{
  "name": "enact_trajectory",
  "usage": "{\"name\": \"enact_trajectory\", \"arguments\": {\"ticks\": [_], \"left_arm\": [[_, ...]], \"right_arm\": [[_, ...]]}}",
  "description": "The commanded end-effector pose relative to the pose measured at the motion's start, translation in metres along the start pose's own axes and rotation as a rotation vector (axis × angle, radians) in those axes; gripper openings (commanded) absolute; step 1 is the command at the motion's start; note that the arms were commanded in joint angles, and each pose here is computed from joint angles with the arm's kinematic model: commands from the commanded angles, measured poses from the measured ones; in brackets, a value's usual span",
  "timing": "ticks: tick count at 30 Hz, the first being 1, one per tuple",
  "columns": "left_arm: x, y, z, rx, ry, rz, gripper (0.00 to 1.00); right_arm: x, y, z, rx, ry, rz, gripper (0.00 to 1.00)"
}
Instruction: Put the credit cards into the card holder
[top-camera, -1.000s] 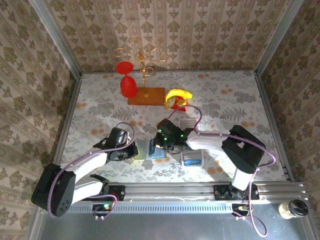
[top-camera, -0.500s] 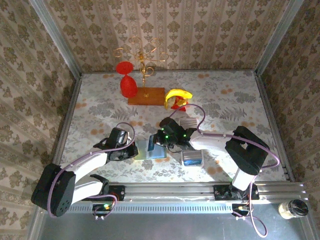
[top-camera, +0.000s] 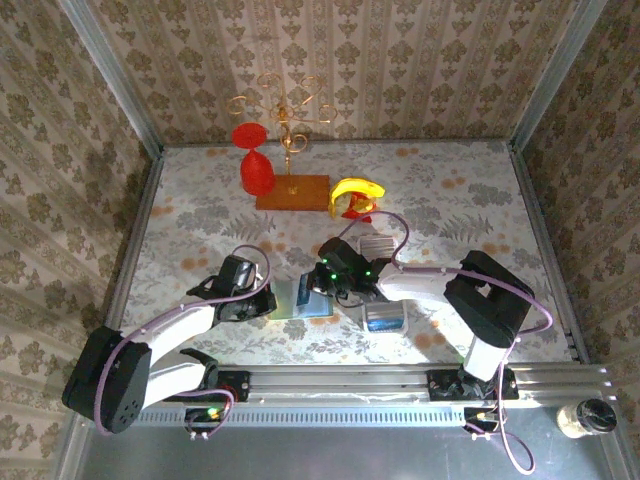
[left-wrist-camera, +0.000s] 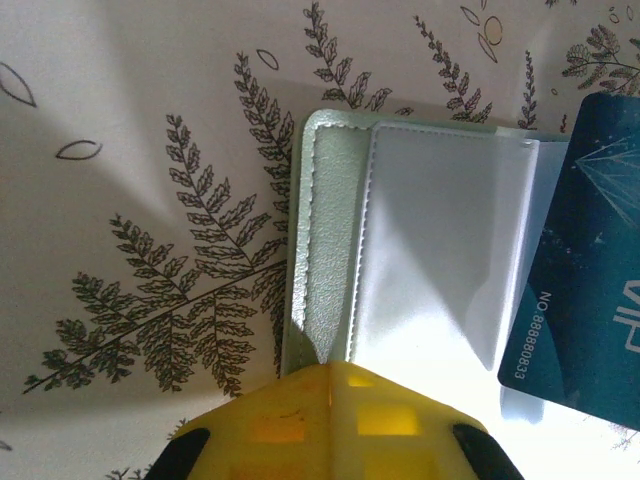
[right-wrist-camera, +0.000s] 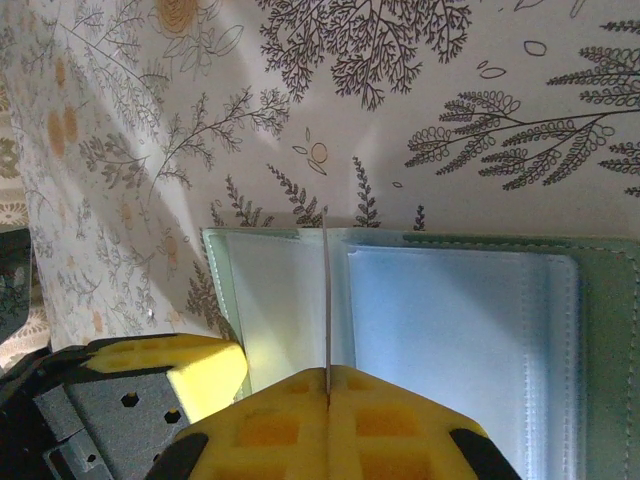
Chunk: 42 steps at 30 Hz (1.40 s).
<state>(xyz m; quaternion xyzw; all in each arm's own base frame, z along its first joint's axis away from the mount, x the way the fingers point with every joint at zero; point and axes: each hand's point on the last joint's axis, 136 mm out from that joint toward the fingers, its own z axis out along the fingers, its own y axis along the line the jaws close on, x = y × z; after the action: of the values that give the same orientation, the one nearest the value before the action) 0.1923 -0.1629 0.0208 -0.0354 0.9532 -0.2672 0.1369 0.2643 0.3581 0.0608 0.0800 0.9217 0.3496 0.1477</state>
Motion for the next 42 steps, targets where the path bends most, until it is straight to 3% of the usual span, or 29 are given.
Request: {"name": "enact_trajectory", "arguments": {"ticks": [1, 19, 42], "left_arm": [[0.012, 0.011, 0.003, -0.036, 0.034, 0.010, 0.00], [0.013, 0.011, 0.004, -0.034, 0.035, 0.010, 0.00], [0.013, 0.011, 0.005, -0.039, 0.040, 0.011, 0.00]], "right_arm": [[0.008, -0.008, 0.006, 0.023, 0.022, 0.005, 0.00], [0.013, -0.006, 0.009, -0.007, 0.036, 0.010, 0.00], [0.010, -0.017, -0.008, 0.057, 0.004, -0.071, 0.00]]}}
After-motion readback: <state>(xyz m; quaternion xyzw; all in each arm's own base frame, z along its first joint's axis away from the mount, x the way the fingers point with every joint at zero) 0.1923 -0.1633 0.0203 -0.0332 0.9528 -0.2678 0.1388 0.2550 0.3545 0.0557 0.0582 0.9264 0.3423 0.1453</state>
